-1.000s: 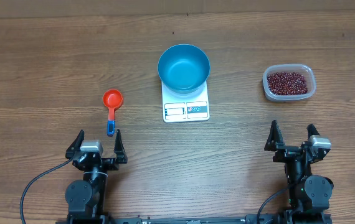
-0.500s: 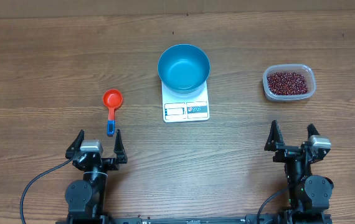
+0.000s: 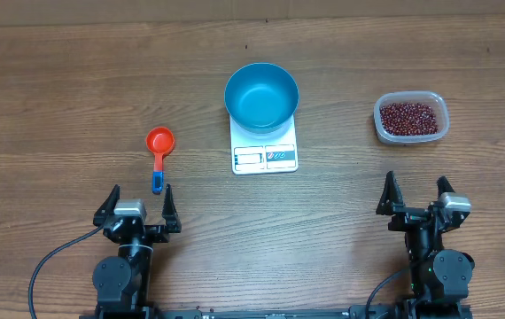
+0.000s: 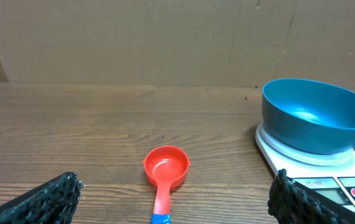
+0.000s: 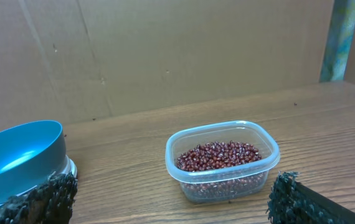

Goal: Scoop item into bowl and weigh 150g on scale

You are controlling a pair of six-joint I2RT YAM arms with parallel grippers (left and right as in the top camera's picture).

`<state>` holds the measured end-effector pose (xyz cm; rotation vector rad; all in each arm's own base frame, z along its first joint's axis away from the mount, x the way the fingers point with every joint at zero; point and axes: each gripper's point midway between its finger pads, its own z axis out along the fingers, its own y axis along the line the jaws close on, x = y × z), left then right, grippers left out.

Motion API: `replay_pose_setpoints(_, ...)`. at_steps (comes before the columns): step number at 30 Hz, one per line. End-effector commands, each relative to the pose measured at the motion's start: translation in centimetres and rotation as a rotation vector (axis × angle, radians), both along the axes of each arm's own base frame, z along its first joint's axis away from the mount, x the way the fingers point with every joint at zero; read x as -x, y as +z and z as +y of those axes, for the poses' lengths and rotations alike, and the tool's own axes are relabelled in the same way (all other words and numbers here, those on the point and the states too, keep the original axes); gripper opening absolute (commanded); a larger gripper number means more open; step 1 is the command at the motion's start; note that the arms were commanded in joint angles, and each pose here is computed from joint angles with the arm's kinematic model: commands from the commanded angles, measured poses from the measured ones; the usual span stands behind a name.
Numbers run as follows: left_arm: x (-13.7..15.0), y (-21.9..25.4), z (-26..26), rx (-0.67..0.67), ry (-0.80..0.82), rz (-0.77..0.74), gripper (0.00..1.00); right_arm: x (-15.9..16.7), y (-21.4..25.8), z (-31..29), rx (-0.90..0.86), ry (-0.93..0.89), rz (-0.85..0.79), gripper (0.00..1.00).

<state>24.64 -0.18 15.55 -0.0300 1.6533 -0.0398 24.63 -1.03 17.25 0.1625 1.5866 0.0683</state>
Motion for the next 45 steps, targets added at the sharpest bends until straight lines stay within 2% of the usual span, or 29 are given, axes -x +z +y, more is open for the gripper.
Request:
replay_pose_setpoints(1, 0.0, 0.0, 0.3, -0.023, 0.014, -0.005, 1.00, 0.0, -0.1, 0.3, 0.003, 0.015, -0.006, 1.00)
replay_pose_setpoints(33, 0.0, 0.3, 0.2, -0.027, 0.009, -0.012, 1.00, 0.0, -0.1, 0.3, 0.003, 0.014, -0.006, 1.00)
replay_pose_setpoints(36, 0.1, 0.9, 0.2, -0.083, 0.006, -0.022, 1.00, 0.0, -0.1, 0.3, 0.003, 0.014, -0.006, 1.00)
replay_pose_setpoints(45, 0.8, 3.4, 0.2, -0.093, 0.005, -0.028, 1.00, 0.0, -0.1, 0.3, 0.003, 0.014, -0.006, 1.00)
